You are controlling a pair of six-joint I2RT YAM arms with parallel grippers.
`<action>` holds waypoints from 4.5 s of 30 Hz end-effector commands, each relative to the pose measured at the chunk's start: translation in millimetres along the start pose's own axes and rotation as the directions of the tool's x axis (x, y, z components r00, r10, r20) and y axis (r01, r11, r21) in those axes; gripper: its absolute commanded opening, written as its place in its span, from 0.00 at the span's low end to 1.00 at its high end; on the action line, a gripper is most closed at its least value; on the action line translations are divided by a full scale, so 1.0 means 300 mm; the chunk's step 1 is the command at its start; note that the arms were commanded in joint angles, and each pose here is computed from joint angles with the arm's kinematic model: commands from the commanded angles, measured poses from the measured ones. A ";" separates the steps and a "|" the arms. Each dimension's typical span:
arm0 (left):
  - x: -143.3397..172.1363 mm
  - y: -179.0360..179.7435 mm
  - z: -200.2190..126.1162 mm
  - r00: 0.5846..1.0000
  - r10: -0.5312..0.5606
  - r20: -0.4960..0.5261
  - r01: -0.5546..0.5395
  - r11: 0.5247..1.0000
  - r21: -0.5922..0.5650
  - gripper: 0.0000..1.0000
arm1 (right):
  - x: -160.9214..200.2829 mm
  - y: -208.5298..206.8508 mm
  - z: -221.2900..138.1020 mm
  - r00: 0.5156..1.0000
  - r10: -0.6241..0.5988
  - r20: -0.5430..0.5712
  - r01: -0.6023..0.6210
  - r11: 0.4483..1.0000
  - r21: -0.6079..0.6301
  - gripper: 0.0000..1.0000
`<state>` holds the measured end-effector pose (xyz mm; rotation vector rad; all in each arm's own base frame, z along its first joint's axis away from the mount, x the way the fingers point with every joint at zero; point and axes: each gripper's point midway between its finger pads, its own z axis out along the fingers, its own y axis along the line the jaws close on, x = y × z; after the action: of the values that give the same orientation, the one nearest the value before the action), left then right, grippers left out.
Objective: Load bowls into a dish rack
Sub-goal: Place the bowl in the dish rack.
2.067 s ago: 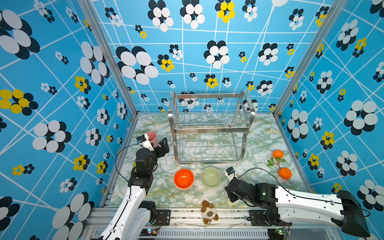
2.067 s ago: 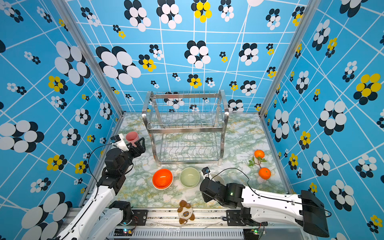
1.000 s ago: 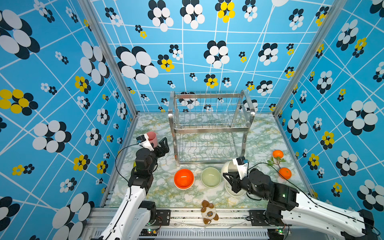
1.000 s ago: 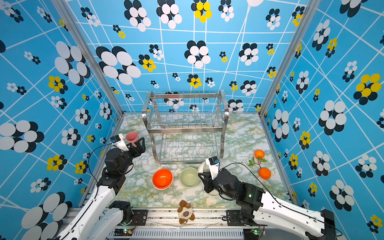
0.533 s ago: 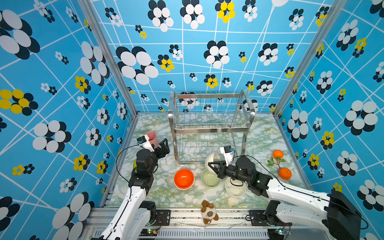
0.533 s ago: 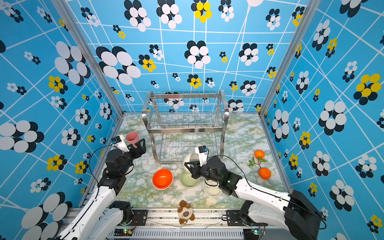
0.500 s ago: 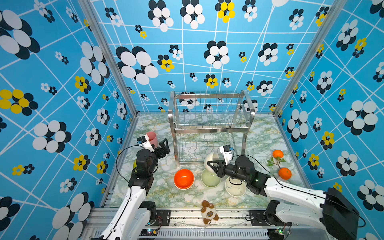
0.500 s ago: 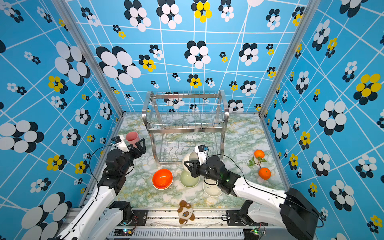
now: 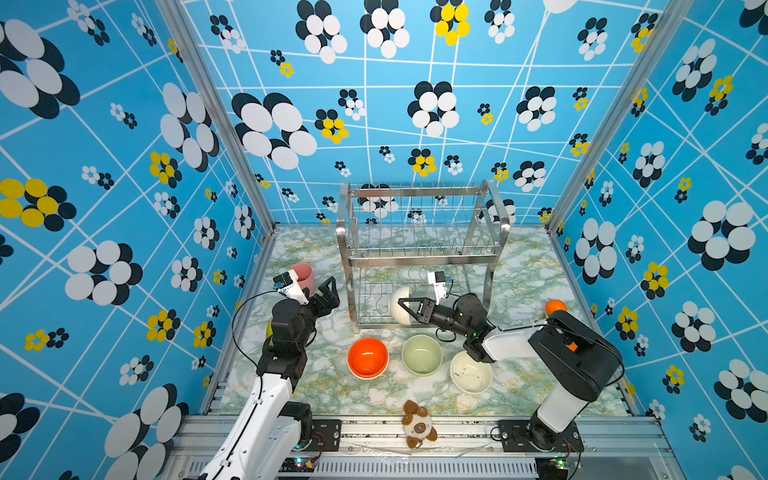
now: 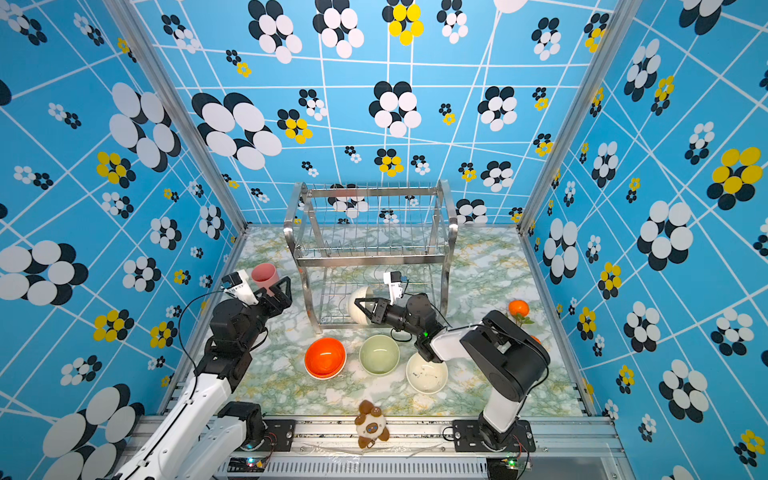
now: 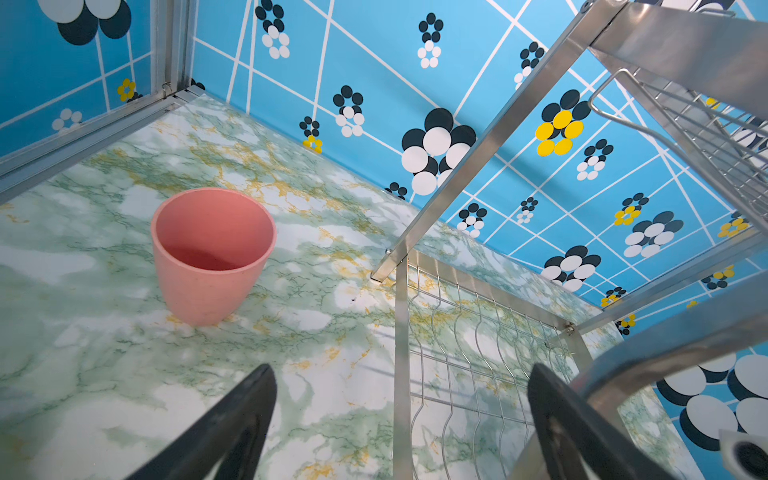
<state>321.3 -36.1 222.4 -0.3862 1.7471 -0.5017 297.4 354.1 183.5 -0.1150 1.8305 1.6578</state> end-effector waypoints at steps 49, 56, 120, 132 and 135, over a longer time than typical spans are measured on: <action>-0.017 -0.020 -0.022 1.000 0.018 0.019 -0.018 1.000 0.022 0.98 | -0.239 -0.026 0.365 0.994 -0.081 -0.077 0.050 0.936 -0.347 0.00; -0.019 -0.023 -0.023 1.000 0.021 0.018 -0.022 0.999 0.024 0.99 | -0.258 -0.043 0.383 0.994 -0.082 -0.066 0.053 0.934 -0.352 0.00; -0.019 -0.063 -0.004 1.000 0.015 -0.021 -0.013 0.997 0.070 0.99 | -0.286 -0.296 0.392 0.999 0.028 0.015 -0.025 0.978 -0.208 0.22; -0.011 -0.057 -0.004 1.000 0.016 -0.023 -0.014 0.998 0.067 0.99 | -0.302 -0.265 0.390 1.000 0.005 0.009 -0.003 0.981 -0.195 0.32; -0.007 -0.055 -0.006 1.000 0.017 -0.024 -0.015 0.998 0.066 0.99 | -0.302 -0.259 0.387 1.000 0.001 0.011 0.001 0.981 -0.195 0.34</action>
<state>319.6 -45.5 226.6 -0.3438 1.7594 -0.5476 452.9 417.8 144.8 -0.1557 1.6927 1.8529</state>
